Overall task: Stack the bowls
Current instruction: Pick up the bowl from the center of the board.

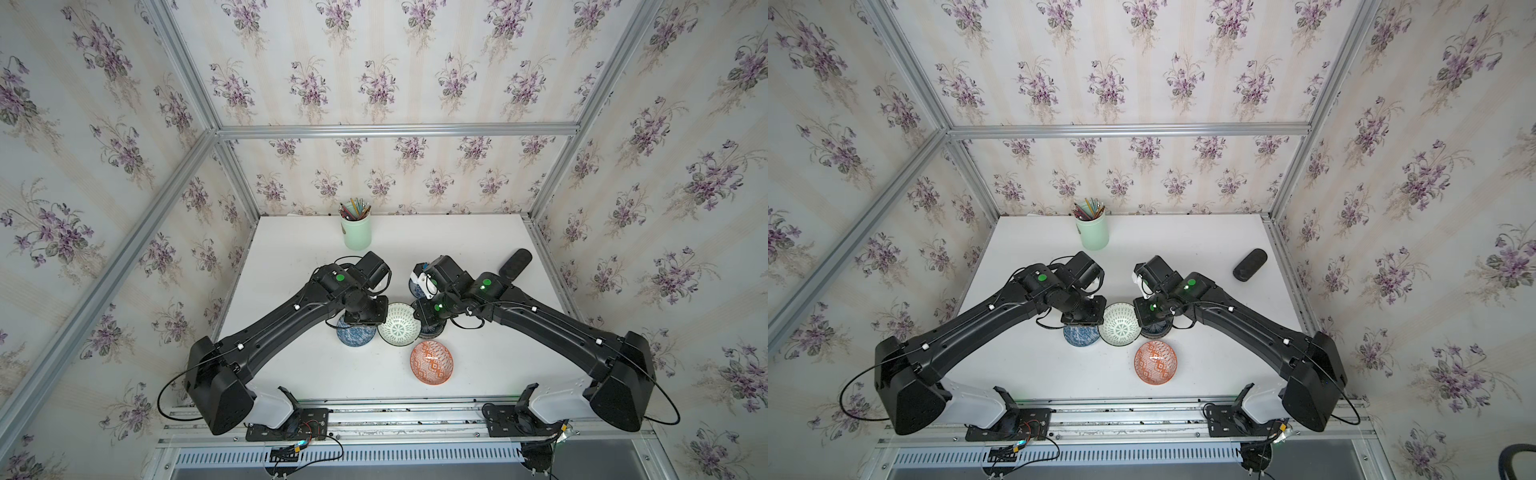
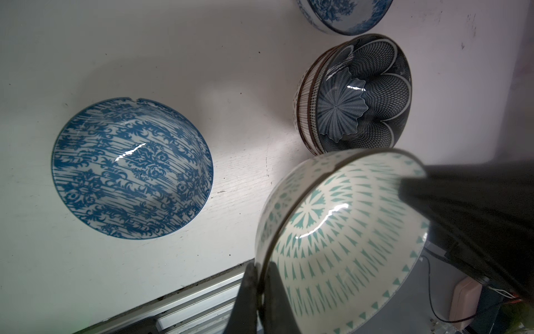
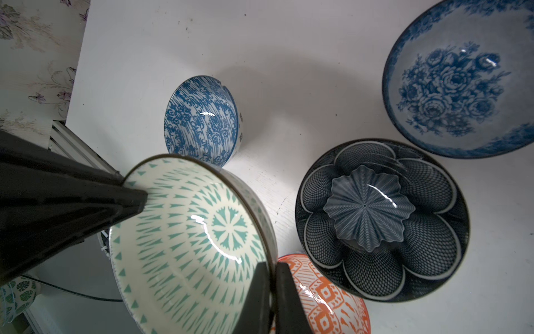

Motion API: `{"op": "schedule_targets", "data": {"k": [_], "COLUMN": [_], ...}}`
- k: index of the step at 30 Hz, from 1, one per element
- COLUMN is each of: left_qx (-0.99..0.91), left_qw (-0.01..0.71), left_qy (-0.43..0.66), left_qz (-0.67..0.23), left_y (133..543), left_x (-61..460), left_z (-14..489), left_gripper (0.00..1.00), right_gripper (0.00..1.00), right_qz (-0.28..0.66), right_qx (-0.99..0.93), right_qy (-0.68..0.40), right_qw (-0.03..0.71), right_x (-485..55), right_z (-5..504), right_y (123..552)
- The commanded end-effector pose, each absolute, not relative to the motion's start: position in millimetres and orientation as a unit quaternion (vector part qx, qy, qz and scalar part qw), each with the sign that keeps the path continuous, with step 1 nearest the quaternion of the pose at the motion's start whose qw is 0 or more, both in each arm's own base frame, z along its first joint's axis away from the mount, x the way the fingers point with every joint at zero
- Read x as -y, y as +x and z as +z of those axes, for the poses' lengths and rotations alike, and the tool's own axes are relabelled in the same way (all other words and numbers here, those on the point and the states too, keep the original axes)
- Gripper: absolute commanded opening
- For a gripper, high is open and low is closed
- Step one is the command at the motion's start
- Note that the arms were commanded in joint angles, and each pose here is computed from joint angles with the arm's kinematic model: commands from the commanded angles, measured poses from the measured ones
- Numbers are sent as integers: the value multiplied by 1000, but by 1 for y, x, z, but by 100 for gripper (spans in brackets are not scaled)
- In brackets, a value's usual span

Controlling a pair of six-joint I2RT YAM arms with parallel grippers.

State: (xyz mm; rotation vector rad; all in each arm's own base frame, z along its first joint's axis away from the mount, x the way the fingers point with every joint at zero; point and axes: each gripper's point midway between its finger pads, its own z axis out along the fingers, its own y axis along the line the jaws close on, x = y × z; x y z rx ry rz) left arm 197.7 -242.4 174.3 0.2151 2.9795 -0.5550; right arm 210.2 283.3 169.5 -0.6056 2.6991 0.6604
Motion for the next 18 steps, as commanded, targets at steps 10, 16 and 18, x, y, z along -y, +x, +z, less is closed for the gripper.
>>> {"op": "schedule_targets", "data": {"k": [10, 16, 18], "left_qx": [-969, -967, -968], "left_qw": [76, 90, 96], "left_qy": [78, 76, 72], "left_qz": [-221, -225, -223], "left_y": [201, 200, 200], "left_x": [252, 249, 246], "left_z": [186, 193, 195], "left_gripper": [0, 47, 56], "right_gripper": [0, 0, 0], "right_qz": [230, 237, 237], "right_qx": [-940, -939, -939], "right_qy": [-205, -204, -204], "right_qw": [144, 144, 144], "right_x": [-286, -288, -288], "right_z": [169, 173, 173], "right_y": [208, 208, 209]}}
